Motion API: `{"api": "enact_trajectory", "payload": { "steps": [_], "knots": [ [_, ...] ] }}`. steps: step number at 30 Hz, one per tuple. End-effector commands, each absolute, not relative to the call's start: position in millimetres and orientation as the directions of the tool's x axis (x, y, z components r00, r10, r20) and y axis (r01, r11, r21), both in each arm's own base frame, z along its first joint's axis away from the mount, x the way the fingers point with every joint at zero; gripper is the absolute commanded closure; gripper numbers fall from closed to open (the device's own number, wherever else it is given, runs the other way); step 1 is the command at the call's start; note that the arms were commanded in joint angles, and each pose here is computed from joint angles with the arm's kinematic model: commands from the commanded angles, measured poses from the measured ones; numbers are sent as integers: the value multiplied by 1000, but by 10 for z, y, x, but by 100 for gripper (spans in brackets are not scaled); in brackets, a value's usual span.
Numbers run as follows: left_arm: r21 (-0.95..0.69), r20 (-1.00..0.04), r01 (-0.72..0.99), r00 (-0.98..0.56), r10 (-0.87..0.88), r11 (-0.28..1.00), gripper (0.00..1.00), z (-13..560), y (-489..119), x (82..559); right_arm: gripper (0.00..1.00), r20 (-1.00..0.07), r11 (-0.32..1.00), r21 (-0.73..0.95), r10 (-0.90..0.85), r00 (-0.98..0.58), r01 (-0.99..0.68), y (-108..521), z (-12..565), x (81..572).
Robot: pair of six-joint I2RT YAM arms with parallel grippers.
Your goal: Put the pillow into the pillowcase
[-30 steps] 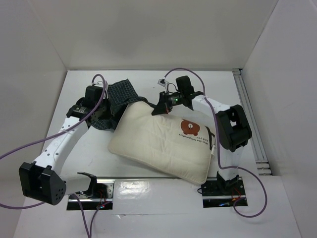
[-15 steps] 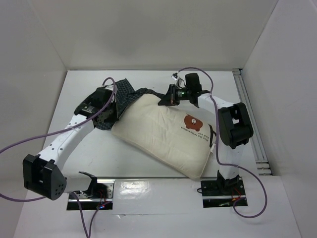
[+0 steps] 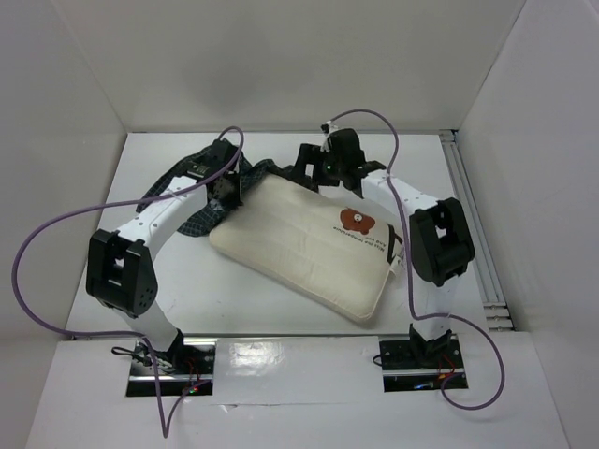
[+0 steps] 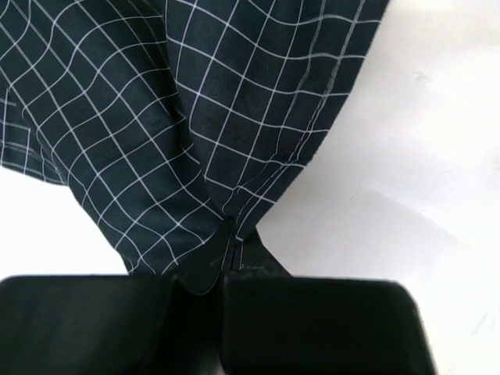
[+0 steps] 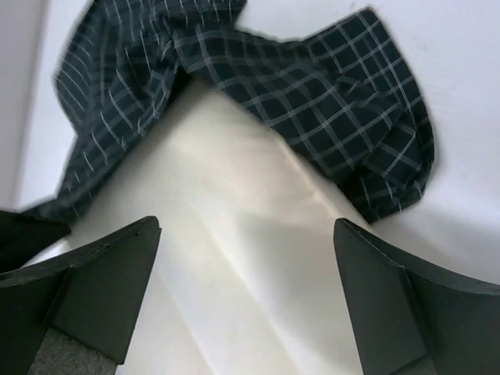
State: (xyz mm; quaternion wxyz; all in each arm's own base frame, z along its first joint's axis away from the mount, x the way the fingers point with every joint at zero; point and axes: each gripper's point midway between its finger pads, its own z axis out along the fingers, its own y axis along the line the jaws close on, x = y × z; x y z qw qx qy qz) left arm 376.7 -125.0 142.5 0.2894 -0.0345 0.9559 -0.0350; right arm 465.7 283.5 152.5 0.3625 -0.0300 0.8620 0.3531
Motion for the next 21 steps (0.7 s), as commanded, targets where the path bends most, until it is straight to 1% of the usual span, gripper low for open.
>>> {"api": "enact_trajectory", "payload": {
  "steps": [1,2,5,6,7,9,10,12,13,16,17,18,19,20,21],
  "knots": [
    [-93,-567,-65,-817,-106,994,100,1528,-1277,3825,1,-780,865,321,10,-626,-386,2827,1793,4287],
    [-93,-567,-65,-817,-106,994,100,1528,-1277,3825,1,-807,875,206,-101,-581,-438,2966,1792,4038],
    [-86,-570,-70,-815,-107,994,100,1529,-1261,3830,1,-815,856,41,-270,-513,-516,3163,1663,3595],
    [-92,-569,-87,-813,-124,992,100,1529,-1224,3844,1,-809,832,-28,-344,-476,-554,3249,1544,3329],
    [-98,-566,-83,-815,-124,992,100,1528,-1239,3839,1,-829,810,-41,-354,-433,-585,3358,1557,3231],
    [-101,-571,-82,-811,-125,991,100,1524,-1256,3886,1,-835,768,-84,-402,-376,-636,3504,1459,2991],
    [-97,-563,-92,-816,-131,991,100,1482,-1222,3901,1,-836,768,-141,-431,-340,-625,3544,1418,2881],
    [-99,-556,-101,-819,-139,990,100,1479,-1228,3908,1,-817,768,-166,-458,-350,-619,3533,1298,2868],
    [-104,-556,-108,-818,-148,989,100,1479,-1232,3908,1,-798,748,-172,-487,-355,-641,3560,1172,2847],
    [-96,-560,-114,-815,-148,989,100,1483,-1223,3940,1,-789,736,-176,-503,-353,-654,3623,923,2803],
    [-100,-567,-113,-810,-150,989,100,1516,-1229,3959,3,-796,737,-173,-495,-349,-653,3669,887,2830],
    [-100,-567,-113,-810,-150,989,100,1516,-1229,3960,16,-785,752,-186,-501,-364,-632,3634,796,2856],
    [-95,-558,-123,-815,-155,988,100,1503,-1184,3944,75,-789,800,-186,-467,-399,-570,3571,764,3040],
    [-99,-565,-122,-810,-157,988,100,1538,-1183,3941,100,-785,814,-178,-457,-419,-554,3524,768,3081],
    [-95,-558,-123,-815,-155,988,100,1529,-1176,3921,100,-781,824,-172,-448,-435,-539,3476,754,3112]
  ]
}}
